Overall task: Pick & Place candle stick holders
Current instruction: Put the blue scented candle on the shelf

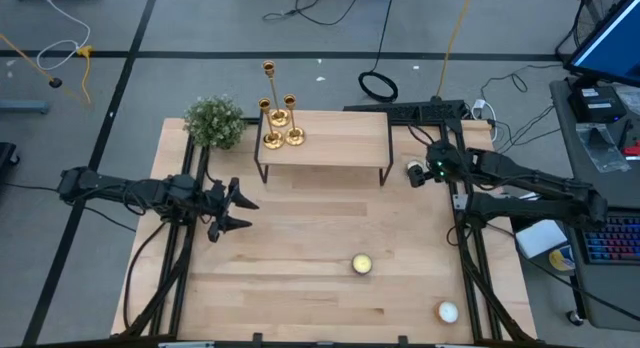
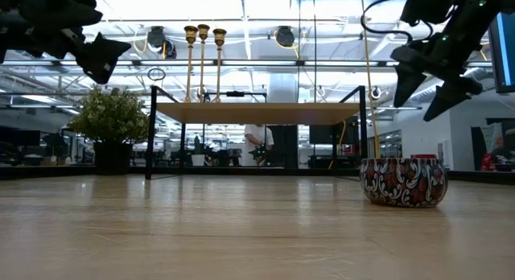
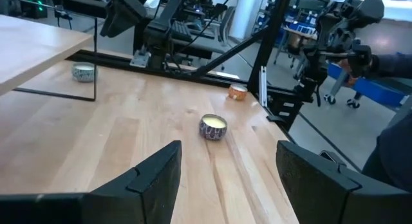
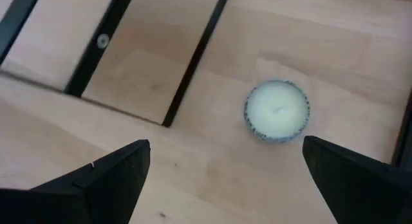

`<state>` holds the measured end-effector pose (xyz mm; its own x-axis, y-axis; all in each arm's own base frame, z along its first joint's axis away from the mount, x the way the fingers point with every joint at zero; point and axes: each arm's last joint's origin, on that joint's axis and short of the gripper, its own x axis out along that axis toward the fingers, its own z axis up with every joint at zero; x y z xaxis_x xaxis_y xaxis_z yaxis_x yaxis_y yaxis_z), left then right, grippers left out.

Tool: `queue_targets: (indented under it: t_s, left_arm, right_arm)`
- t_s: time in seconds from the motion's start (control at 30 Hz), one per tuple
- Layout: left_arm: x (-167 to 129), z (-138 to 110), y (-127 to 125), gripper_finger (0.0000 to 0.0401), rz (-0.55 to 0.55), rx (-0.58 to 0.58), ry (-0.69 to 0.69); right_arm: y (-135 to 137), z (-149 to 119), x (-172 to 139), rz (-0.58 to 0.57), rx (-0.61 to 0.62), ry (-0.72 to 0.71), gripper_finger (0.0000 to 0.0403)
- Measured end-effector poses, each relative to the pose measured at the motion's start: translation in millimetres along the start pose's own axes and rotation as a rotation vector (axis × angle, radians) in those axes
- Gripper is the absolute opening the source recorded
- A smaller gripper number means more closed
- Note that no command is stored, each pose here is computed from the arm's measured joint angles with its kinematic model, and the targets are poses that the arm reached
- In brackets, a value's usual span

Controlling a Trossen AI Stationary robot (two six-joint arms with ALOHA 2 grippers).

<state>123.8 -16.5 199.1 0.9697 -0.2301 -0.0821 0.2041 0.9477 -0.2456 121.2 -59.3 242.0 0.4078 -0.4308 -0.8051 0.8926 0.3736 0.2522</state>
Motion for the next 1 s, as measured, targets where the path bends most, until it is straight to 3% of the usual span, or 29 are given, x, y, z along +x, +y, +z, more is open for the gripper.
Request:
queue_targets:
  t_s: [0.13,0.43,0.63,0.83,1.0]
  left_arm:
    - [0,0,0,0.0253,-0.001,-0.012,0.000]
    - [0,0,0,0.0253,-0.001,-0.033,0.000]
    - [0,0,0,0.0253,-0.001,-0.038,0.005]
    - [0,-2,0,0.0253,0.005,-0.047,0.026]
    - [0,-3,1,0.0253,0.007,-0.062,0.035]
  right_arm:
    - [-2,6,8,-0.030,0.060,0.017,0.0398]
    - [-16,20,40,-0.104,0.209,0.202,0.0397]
    - [-26,29,52,-0.155,0.287,0.205,0.0399]
    - [-28,39,57,-0.119,0.321,0.133,0.0399]
    - [-25,44,57,-0.044,0.259,0.119,0.0397]
